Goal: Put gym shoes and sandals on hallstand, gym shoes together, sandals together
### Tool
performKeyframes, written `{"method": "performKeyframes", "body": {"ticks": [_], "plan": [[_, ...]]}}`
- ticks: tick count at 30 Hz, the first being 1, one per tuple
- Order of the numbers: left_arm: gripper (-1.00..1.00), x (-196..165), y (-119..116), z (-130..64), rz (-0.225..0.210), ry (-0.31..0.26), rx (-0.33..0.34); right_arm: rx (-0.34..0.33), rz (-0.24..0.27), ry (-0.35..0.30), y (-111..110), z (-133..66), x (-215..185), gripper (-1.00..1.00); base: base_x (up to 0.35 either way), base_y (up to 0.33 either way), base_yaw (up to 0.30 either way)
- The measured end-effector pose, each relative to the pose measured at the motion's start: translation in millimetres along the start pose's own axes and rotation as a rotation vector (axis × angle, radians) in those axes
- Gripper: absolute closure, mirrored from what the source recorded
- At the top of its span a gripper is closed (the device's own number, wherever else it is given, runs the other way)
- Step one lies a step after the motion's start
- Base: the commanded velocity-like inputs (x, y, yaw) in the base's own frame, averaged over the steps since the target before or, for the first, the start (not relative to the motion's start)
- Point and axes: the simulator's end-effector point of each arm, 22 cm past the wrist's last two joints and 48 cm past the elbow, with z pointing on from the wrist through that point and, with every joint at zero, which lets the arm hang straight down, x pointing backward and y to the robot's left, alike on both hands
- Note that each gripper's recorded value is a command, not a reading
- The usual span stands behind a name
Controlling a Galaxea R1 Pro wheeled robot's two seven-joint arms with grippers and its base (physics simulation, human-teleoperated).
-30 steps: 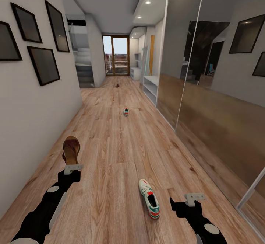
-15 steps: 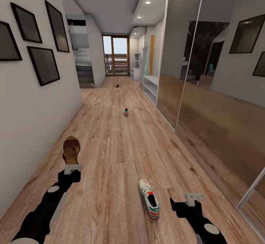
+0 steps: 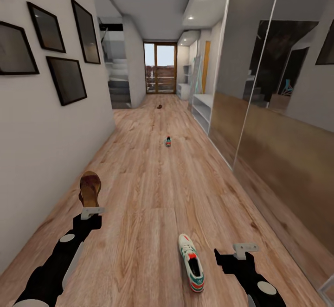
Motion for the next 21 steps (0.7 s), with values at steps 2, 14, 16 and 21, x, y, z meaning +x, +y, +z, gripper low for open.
{"method": "performKeyframes", "body": {"ticks": [2,14,16,21], "plan": [[1.0,0,0,0.1,0.0,0.0,0.0,0.0,0.0,0.0,0,0.1,0,-1.0,0.024,-0.02,0.208],[1.0,0,0,0.3,-0.001,-0.001,0.001,-0.003,0.002,-0.001,1,0.3,0,-1.0,0.003,-0.002,0.023],[1.0,0,-1,0.3,-0.001,0.0,0.002,-0.004,0.001,-0.002,1,0.9,1,-1.0,0.0,0.0,0.0],[1.0,1,-1,0.4,-0.002,0.001,0.005,-0.002,0.001,0.028,1,19.1,8,-1.0,0.0,0.0,0.0]]}}
